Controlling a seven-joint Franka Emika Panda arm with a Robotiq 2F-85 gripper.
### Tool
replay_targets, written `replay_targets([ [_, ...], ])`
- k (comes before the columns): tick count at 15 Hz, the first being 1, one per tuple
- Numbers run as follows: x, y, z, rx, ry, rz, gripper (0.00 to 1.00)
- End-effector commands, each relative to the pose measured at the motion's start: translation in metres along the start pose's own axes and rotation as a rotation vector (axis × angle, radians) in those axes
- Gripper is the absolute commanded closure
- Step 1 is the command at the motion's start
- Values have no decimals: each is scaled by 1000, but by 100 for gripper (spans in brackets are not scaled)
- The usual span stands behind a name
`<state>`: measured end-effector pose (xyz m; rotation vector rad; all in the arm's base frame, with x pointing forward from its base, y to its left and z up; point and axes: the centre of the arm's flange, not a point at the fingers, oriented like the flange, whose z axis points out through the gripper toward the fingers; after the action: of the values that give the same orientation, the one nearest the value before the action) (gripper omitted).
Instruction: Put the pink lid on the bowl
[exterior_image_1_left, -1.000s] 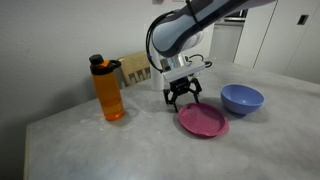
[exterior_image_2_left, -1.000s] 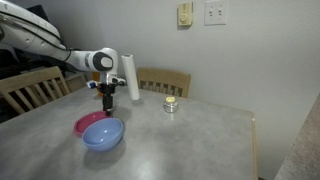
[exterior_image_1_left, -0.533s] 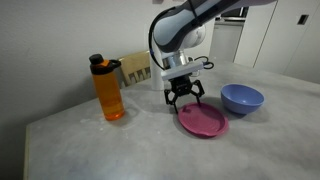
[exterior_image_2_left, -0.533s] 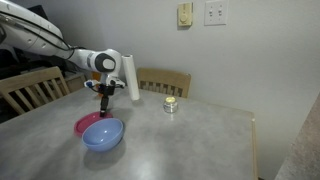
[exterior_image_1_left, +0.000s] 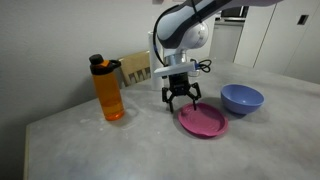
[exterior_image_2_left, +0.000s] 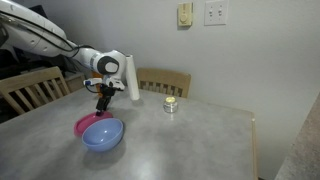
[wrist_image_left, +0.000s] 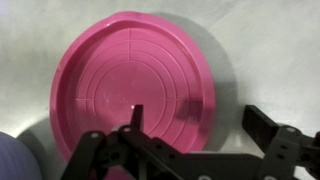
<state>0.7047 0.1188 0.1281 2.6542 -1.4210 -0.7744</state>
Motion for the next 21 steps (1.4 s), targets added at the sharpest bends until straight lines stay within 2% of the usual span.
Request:
replay_targets([
  [1, 1, 4, 3, 45, -6, 51, 0],
  [6, 3, 9, 5, 12, -9, 132, 2],
  [7, 3, 11, 5, 12, -9, 150, 10],
  [8, 4, 13, 5, 13, -8, 166, 11],
  [9, 4, 17, 4, 18, -6, 185, 16],
  [15, 15, 31, 6, 31, -8, 250, 17],
  [17, 18, 31, 10, 39, -15, 256, 42],
  [18, 20, 30, 11, 40, -18, 256, 44],
  [21, 24, 26, 11, 65, -10, 257, 64],
])
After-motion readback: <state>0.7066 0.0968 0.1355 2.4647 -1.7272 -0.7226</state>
